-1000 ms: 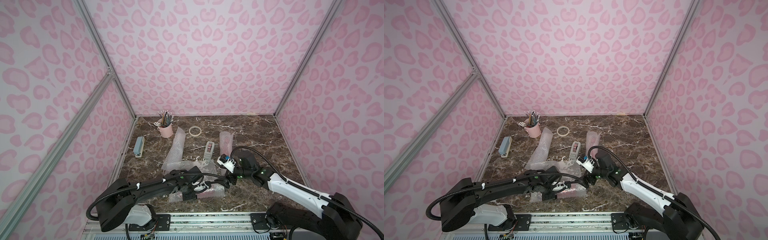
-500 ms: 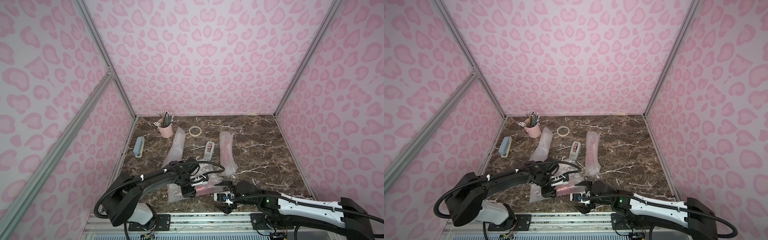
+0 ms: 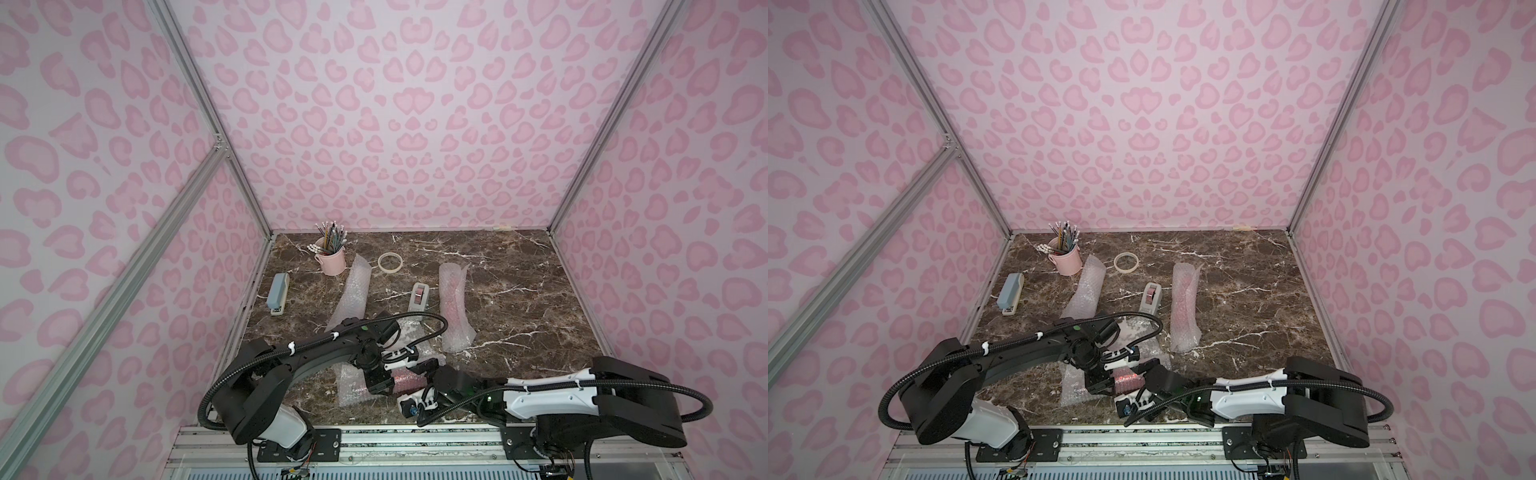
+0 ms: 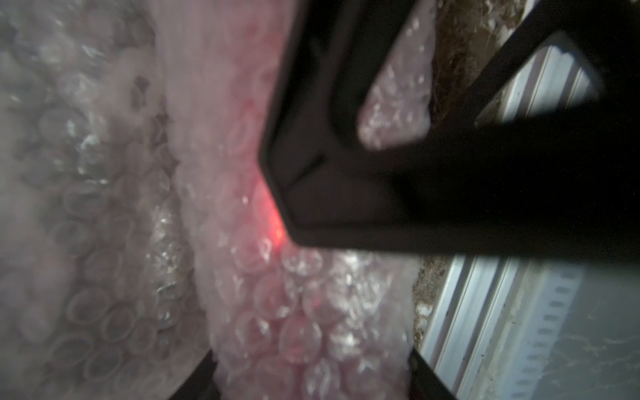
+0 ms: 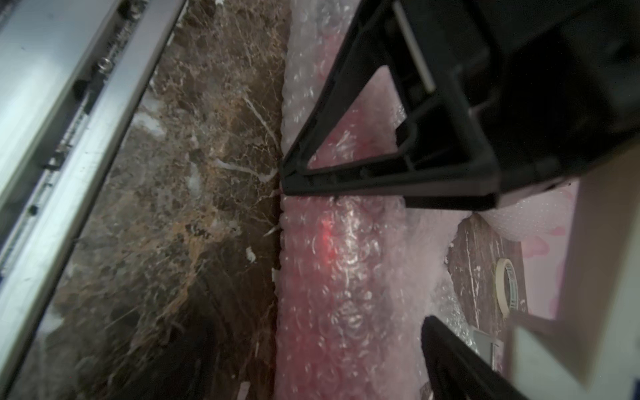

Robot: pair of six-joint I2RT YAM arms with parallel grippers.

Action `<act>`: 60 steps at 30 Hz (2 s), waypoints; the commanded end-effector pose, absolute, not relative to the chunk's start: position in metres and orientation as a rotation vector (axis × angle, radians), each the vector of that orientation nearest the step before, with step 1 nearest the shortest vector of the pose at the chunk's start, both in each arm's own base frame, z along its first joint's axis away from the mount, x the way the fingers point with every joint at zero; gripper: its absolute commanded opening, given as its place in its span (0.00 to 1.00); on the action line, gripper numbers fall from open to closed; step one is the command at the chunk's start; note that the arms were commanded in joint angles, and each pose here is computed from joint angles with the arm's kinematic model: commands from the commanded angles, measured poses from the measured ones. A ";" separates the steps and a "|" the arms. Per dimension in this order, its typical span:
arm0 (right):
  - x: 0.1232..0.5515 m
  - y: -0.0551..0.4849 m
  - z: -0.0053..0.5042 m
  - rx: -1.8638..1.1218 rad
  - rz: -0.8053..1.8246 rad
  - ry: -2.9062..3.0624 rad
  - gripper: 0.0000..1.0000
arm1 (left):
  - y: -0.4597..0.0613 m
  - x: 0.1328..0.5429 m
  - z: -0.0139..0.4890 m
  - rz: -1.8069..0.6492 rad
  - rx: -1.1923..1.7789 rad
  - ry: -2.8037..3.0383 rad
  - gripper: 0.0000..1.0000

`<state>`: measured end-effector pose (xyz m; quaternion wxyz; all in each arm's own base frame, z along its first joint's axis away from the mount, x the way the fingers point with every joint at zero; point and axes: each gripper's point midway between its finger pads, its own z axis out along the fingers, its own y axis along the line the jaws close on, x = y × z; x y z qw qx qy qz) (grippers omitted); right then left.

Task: Wrap wine bottles in bubble wrap
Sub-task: Wrap the wine bottle in bubble wrap.

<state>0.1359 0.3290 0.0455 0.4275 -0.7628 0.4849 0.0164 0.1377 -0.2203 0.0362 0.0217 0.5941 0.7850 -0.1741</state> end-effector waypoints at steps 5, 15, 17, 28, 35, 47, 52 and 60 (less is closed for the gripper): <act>0.156 0.323 0.013 -1.967 -0.090 1.254 0.86 | -0.225 0.133 0.043 -0.604 1.857 2.408 0.51; 0.172 0.310 -0.009 -2.009 -0.162 1.388 0.75 | -0.223 0.128 0.041 -0.614 1.890 2.413 0.53; 0.178 0.306 -0.010 -1.982 -0.194 1.422 0.73 | -0.222 0.127 0.041 -0.614 1.895 2.418 0.54; 0.192 0.297 0.007 -1.863 -0.351 1.330 0.76 | -0.223 0.125 0.040 -0.642 1.910 2.440 0.60; 0.174 0.302 -0.015 -1.976 -0.214 1.395 0.61 | -0.220 0.125 0.040 -0.621 1.907 2.450 0.68; 0.158 0.298 -0.028 -2.053 -0.112 1.471 0.50 | -0.215 0.135 0.073 -0.546 1.841 2.367 0.98; 0.152 0.307 -0.018 -2.040 -0.012 1.521 0.50 | -0.190 0.148 0.089 -0.325 1.795 2.378 0.98; 0.123 0.331 0.001 -2.042 0.397 1.732 0.48 | -0.131 0.200 0.131 0.201 1.484 2.303 0.98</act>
